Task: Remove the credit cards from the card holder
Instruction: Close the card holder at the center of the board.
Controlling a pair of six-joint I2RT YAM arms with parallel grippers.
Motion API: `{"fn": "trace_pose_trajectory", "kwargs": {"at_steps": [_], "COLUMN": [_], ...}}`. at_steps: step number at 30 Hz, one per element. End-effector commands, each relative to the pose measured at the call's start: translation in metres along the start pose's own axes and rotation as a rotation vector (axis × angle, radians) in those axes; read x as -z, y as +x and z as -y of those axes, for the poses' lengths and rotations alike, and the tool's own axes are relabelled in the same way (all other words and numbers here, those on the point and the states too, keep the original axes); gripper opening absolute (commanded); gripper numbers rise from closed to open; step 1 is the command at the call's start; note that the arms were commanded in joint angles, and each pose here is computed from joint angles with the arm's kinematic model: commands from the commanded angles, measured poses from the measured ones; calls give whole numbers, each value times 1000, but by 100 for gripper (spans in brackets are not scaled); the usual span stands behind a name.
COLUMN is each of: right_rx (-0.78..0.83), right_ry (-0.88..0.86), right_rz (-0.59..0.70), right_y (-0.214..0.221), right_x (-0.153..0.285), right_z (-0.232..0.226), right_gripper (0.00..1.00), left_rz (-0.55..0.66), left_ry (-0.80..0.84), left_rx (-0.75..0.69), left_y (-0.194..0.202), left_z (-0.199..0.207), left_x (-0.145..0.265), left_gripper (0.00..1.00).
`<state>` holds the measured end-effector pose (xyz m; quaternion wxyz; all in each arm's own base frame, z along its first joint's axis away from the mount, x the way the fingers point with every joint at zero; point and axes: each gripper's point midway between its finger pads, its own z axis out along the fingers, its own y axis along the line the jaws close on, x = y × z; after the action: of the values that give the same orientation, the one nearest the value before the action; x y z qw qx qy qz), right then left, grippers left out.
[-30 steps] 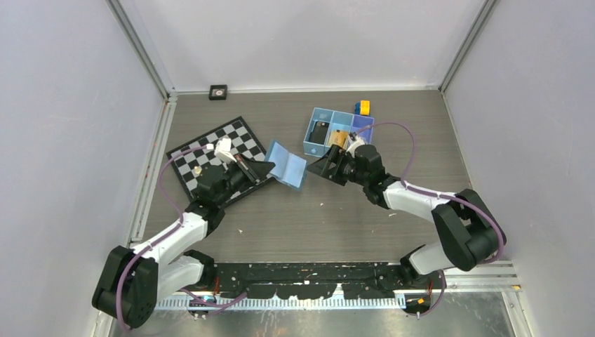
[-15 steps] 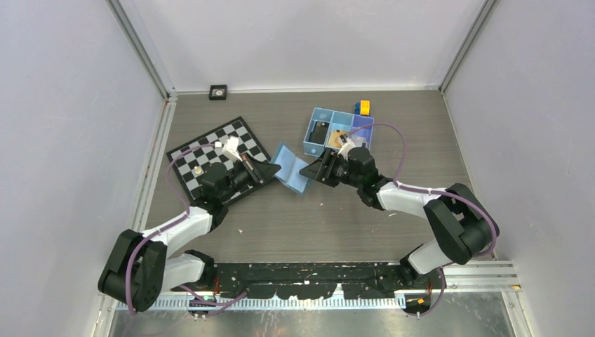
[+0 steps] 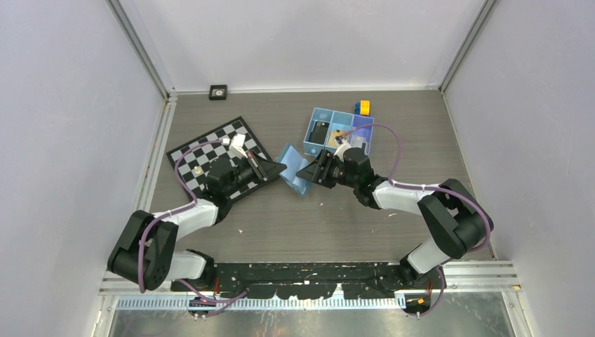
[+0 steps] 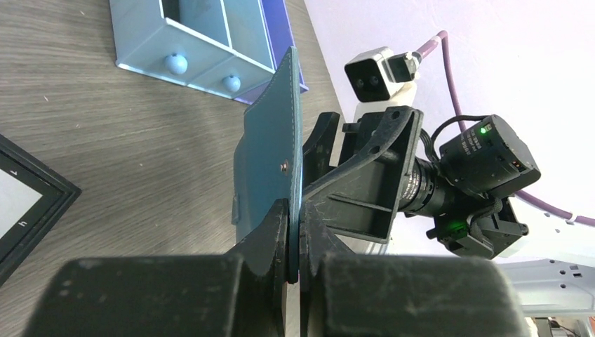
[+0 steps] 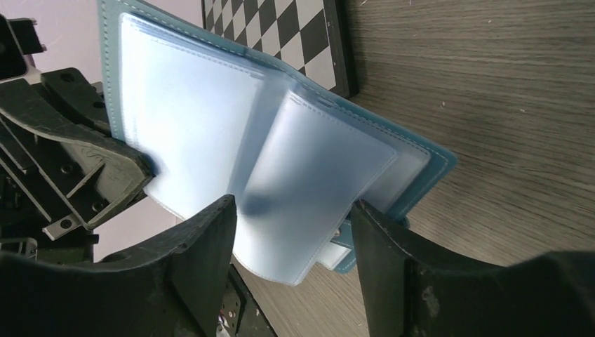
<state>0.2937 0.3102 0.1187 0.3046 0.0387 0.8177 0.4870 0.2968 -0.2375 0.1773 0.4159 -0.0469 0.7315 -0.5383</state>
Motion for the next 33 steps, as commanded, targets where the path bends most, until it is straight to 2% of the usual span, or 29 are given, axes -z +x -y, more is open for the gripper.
{"fn": "trace_pose_trajectory", "kwargs": {"at_steps": [1,5,8,13,17,26,32,33], "right_rx": [28,21,30,33,29,20,-20,-19], "right_ry": [-75,-10,71,96,128,-122,-246,-277], "right_rz": [44,45,64,86,110,176,175,181], "right_y": [-17,-18,-22,-25,-29,-34,-34,-35], "right_x": [-5,-6,-4,0,2,15,19,21], "right_z": [-27,-16,-3,0,6,-33,-48,-53], "right_gripper": [68,76,77,76,79,87,87,84], "left_rz": [20,38,70,124,125,97,94,92], "left_ry": [140,151,116,89,87,144,143,139], "left_rx": [-21,-35,-59,-85,-84,-31,-19,-25], "left_y": [-15,-19,-23,-31,-31,-27,-29,-29], "left_z": [32,37,36,37,37,41,37,36], "left_x": [-7,-5,1,11,12,5,4,4], "left_gripper": [0,0,0,0,0,0,0,0]}}
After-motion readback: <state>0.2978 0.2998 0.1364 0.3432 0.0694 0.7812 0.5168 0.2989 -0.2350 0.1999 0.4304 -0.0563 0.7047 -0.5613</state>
